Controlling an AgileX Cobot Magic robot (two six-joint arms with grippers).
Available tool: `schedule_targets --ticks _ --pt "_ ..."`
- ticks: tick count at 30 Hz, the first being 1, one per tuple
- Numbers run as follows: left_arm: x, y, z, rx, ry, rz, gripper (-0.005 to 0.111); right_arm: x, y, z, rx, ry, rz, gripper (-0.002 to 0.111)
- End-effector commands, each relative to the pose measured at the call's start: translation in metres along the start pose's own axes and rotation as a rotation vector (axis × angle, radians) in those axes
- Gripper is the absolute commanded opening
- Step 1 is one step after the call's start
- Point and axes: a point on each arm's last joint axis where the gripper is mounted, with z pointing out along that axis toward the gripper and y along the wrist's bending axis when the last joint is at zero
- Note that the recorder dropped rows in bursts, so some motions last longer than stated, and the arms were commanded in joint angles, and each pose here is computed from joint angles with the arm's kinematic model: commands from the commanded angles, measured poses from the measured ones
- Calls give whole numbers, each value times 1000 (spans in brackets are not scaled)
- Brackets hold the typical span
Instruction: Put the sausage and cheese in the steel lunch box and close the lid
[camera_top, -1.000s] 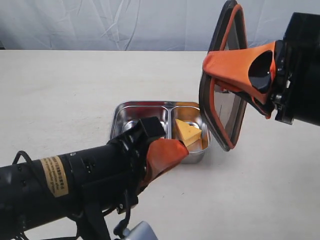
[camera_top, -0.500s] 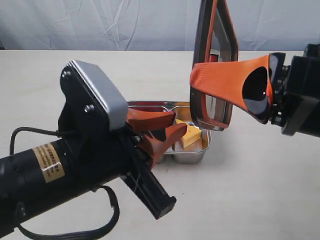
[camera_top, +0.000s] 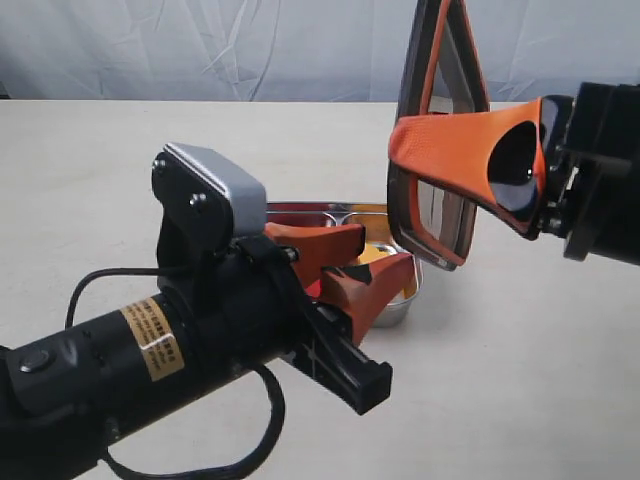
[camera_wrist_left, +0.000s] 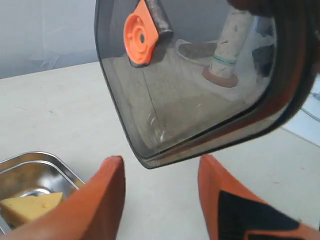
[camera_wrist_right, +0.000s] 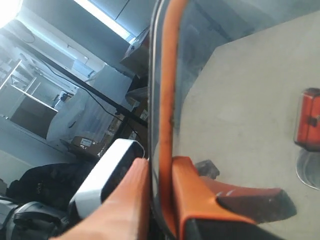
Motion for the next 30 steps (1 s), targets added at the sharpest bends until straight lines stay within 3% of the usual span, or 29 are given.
schedule_targets --ticks 1,11,30 --pt "4 -1 8 -5 -41 6 47 -4 1 0 4 -20 1 -1" --pt "-5 -3 12 7 -136 46 47 -6 -2 0 36 -41 1 -1" --pt "-21 -17 36 29 -155 93 47 -8 -6 0 81 -69 11 -1"
